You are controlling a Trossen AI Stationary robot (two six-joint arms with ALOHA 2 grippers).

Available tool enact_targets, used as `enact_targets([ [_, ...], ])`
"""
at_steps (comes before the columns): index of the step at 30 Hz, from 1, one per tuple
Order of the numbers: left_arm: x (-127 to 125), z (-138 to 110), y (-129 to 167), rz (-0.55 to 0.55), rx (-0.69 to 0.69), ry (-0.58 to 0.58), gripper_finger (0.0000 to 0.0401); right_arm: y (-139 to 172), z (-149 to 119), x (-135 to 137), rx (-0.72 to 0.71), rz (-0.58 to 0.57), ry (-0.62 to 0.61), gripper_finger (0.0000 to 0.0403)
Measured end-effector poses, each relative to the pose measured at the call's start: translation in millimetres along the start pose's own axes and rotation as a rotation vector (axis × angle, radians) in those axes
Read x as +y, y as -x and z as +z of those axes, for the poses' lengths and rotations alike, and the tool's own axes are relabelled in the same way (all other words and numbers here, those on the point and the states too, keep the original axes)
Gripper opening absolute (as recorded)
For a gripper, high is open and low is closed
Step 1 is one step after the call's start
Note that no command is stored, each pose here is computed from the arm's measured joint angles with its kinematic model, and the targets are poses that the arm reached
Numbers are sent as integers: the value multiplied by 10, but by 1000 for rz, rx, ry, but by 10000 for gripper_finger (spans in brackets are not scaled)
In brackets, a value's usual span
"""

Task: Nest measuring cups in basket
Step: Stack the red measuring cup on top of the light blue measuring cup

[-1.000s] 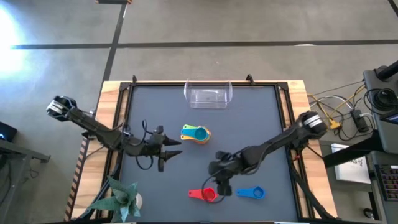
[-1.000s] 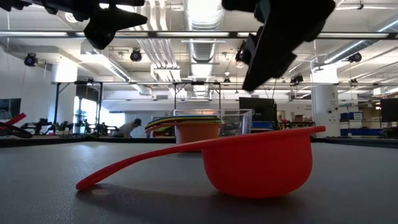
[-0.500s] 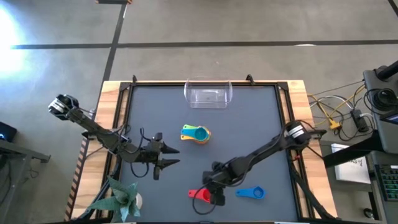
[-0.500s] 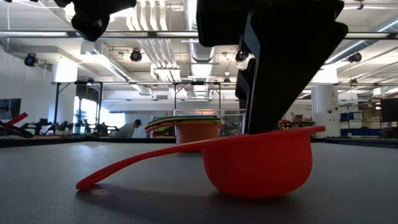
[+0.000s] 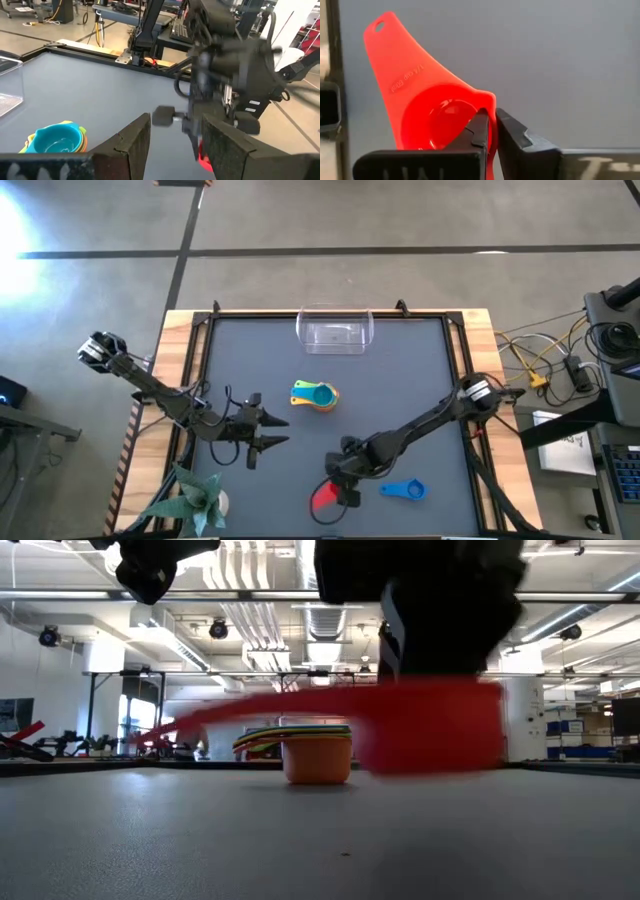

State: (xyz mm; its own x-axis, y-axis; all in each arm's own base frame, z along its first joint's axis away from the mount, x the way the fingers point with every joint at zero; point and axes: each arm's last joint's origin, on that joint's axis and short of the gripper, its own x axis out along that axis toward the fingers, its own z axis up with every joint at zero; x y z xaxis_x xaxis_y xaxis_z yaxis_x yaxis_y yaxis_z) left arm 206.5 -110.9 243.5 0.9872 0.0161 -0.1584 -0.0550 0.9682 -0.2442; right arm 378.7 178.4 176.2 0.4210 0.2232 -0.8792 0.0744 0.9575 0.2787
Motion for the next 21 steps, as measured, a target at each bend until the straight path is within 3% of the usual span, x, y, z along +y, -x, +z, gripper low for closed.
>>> enact_targets([
  [4,2,4,0,9,-5,-10,157,357,193,-223,-126,-133,-28,10],
  [10,-1,19,0,15,-11,-18,157,841,554,-852,-300,-278,-150,9],
  [15,-10,14,5,10,-10,-17,157,971,702,-1407,-317,-350,-242,9],
  [21,-20,11,11,6,-8,-24,157,939,763,-1810,-293,-359,-315,9],
])
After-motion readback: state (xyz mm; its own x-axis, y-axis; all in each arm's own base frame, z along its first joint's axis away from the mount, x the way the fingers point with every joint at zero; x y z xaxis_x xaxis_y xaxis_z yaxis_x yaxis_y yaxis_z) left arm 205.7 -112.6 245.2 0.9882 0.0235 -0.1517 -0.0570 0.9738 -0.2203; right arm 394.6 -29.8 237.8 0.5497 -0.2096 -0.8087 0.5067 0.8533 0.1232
